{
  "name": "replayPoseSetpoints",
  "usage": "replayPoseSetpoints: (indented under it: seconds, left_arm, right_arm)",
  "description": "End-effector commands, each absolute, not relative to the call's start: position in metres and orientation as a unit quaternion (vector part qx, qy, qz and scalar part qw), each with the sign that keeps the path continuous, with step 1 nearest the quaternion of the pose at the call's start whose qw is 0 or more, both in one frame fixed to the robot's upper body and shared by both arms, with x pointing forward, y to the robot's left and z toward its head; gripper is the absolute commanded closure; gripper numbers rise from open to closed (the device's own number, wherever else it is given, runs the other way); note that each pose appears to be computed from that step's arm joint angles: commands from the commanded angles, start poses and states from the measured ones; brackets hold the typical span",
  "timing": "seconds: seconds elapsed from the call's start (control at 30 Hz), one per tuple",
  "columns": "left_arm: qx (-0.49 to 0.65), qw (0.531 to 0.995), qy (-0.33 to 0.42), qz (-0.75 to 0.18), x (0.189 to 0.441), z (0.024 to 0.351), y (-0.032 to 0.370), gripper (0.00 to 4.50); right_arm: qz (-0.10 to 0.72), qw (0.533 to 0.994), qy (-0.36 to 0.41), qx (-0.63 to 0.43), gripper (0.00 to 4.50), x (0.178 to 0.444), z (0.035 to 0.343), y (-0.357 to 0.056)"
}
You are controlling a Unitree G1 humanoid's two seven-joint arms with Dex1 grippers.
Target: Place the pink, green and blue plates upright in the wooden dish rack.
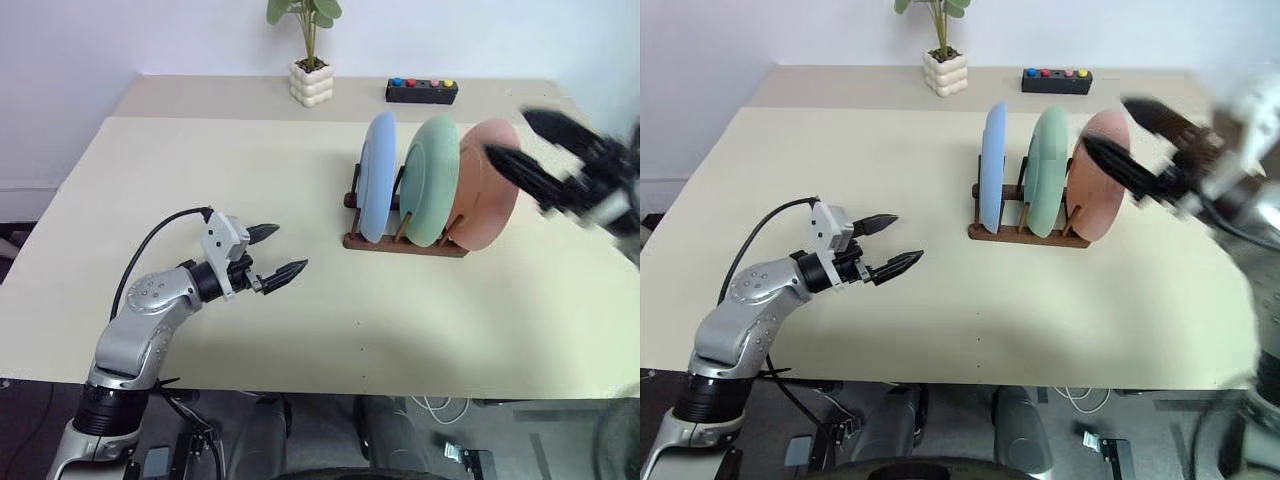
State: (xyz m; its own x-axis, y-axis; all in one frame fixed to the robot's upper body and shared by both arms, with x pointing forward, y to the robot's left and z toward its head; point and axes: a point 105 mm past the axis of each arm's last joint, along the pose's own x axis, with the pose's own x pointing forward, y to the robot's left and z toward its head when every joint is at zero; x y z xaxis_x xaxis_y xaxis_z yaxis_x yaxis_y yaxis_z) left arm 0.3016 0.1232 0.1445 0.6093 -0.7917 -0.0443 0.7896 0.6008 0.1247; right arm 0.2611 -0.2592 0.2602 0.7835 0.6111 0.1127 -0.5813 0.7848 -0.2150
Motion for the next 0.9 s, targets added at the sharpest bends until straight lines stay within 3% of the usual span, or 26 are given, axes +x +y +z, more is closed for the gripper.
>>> replayPoseSetpoints:
  seconds: [0.03, 0.3, 0.6, 0.9]
  left_arm:
    - [0.076, 0.899, -0.025, -0.432, 0.307, 0.150, 0.130, 0.00]
    - [0.087, 0.917, 0.018, -0.390, 0.313, 0.116, 0.154, 0.00]
    - [0.096, 0.930, 0.010, -0.354, 0.317, 0.112, 0.171, 0.00]
    - [0.088, 0.931, 0.015, -0.355, 0.314, 0.107, 0.166, 0.00]
  right_arm:
    - [0.333, 0.937, -0.066, -0.084, 1.03, 0.238, 0.247, -0.278]
    - [0.254, 0.964, 0.025, -0.071, 1.03, 0.243, 0.166, -0.308]
    - [0.230, 0.972, 0.018, -0.037, 1.03, 0.263, 0.143, -0.318]
    - [0.231, 0.972, 0.030, -0.016, 1.03, 0.262, 0.129, -0.314]
